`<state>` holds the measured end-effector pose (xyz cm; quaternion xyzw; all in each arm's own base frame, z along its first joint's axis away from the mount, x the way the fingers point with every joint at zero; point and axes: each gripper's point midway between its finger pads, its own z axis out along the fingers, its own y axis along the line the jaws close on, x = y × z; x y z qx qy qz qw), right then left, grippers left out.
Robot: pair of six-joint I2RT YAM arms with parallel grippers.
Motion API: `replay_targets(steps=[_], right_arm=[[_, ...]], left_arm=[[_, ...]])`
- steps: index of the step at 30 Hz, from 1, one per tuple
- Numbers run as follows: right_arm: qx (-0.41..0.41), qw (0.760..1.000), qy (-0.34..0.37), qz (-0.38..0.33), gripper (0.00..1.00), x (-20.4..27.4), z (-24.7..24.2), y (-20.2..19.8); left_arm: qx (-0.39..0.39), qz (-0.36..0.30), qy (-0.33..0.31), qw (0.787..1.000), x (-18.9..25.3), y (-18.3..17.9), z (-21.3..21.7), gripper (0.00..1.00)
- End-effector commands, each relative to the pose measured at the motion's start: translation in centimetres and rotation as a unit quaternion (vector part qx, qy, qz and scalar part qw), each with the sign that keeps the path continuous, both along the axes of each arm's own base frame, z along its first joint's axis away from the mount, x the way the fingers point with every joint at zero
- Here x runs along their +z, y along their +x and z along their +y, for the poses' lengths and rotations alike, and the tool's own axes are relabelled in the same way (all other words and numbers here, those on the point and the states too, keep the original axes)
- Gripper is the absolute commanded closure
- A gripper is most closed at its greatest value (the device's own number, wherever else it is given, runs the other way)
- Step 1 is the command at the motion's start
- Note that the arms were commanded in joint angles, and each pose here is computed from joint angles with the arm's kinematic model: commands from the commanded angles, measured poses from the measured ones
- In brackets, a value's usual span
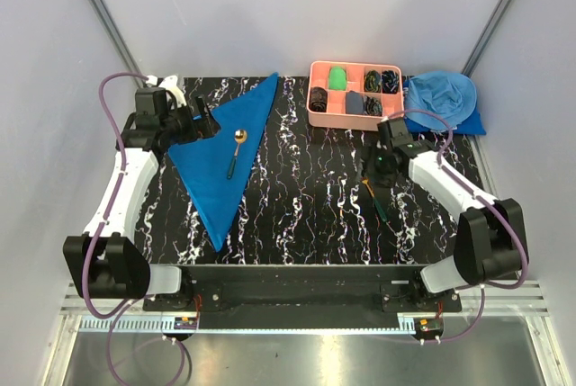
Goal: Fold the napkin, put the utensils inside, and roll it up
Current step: Grab a utensil with the right arm
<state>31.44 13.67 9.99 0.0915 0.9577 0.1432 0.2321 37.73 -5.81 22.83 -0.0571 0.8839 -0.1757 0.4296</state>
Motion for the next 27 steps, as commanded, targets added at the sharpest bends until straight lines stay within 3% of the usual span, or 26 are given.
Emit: replay_targets(steps=[1,11,20,23,27], right_arm=[[-0.043,0.997,-0.039,0.056,0.33,-2.7,-4.6,-2.5],[-0.04,0.989,-0.054,0.134,0.33,-7.1,-5.5,-4.1],[-0.036,0.984,-0.063,0.162,0.35,-9.3,-5.6,-4.7],[-0.036,0.983,-0.064,0.17,0.39,-9.8,-5.6,-4.9],[-0.034,0.982,-0.049,0.181,0.59,-10.1,-5.1,-5.2]], left_arm=[[0.008,-0.036,0.0,0.999,1.5,0.9,0.4,0.01],[0.003,-0.029,0.003,1.0,1.0,1.0,0.3,0.01],[-0.002,-0.033,-0.001,0.999,1.3,0.9,0.1,0.01],[-0.003,-0.039,0.0,0.999,1.9,0.8,0.1,0.01],[0.005,-0.044,0.005,0.999,2.6,0.2,0.4,0.01]])
